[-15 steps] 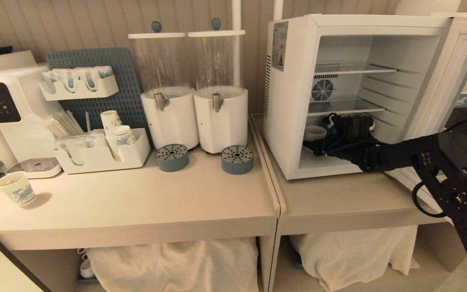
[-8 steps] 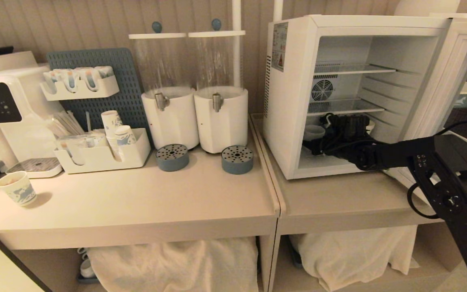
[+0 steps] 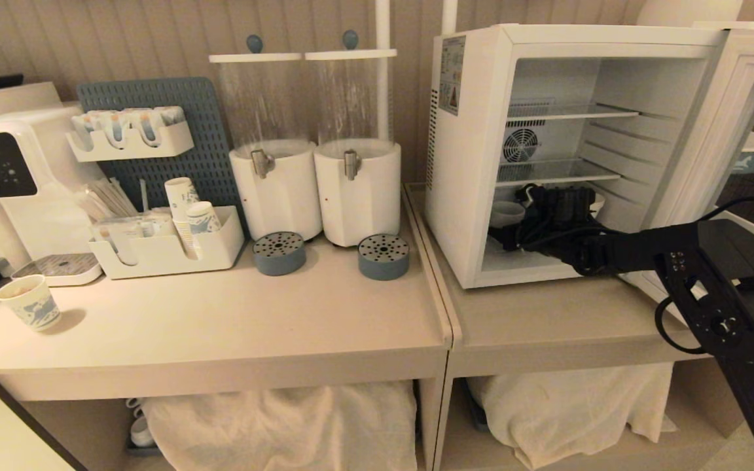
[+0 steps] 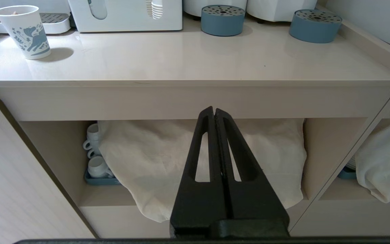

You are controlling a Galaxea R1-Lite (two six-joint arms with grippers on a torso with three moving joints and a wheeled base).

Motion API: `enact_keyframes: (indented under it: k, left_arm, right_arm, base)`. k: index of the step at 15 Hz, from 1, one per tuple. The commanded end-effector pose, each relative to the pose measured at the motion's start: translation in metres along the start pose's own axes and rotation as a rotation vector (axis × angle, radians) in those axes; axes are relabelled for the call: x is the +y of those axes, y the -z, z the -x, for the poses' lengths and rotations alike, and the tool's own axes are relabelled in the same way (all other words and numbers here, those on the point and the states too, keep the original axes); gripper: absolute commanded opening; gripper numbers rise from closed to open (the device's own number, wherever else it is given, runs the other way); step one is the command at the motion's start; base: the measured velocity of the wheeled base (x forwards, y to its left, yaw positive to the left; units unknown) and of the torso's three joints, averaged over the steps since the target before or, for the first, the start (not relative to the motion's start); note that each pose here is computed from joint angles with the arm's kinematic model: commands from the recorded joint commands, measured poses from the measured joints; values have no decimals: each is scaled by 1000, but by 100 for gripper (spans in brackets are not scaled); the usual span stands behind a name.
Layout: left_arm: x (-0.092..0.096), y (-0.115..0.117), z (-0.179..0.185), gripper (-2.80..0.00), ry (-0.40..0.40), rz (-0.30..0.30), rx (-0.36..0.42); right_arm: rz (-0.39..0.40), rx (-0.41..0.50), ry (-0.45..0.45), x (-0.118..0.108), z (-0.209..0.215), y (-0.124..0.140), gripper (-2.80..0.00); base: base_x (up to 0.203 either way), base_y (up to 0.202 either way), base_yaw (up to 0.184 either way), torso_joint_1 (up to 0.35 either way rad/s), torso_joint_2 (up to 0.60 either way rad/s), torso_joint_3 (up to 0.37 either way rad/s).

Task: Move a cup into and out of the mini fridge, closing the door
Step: Put the ceramic cup in the freezer

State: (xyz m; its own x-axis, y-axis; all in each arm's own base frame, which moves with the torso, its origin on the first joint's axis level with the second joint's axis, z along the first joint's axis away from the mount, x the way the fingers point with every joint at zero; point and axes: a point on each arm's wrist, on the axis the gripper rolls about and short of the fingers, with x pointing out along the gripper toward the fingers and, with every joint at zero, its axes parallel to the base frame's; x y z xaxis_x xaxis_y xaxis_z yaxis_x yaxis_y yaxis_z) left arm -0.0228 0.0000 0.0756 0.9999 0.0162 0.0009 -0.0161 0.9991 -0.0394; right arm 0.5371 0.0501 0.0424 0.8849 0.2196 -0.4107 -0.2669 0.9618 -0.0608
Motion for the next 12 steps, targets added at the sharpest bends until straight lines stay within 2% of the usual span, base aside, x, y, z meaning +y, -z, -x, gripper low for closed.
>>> enact_keyframes:
  k: [1, 12]
  left_arm:
    - [0, 0, 0, -280, -1, 1, 1]
    - [0, 0, 0, -280, -1, 1, 1]
  right_arm:
    - [-1, 15, -4, 1, -3, 6, -280]
    - [-2, 21, -5, 1, -3, 7, -280]
  base:
    - [0, 0, 0, 0, 0, 0]
    - [0, 0, 0, 0, 0, 0]
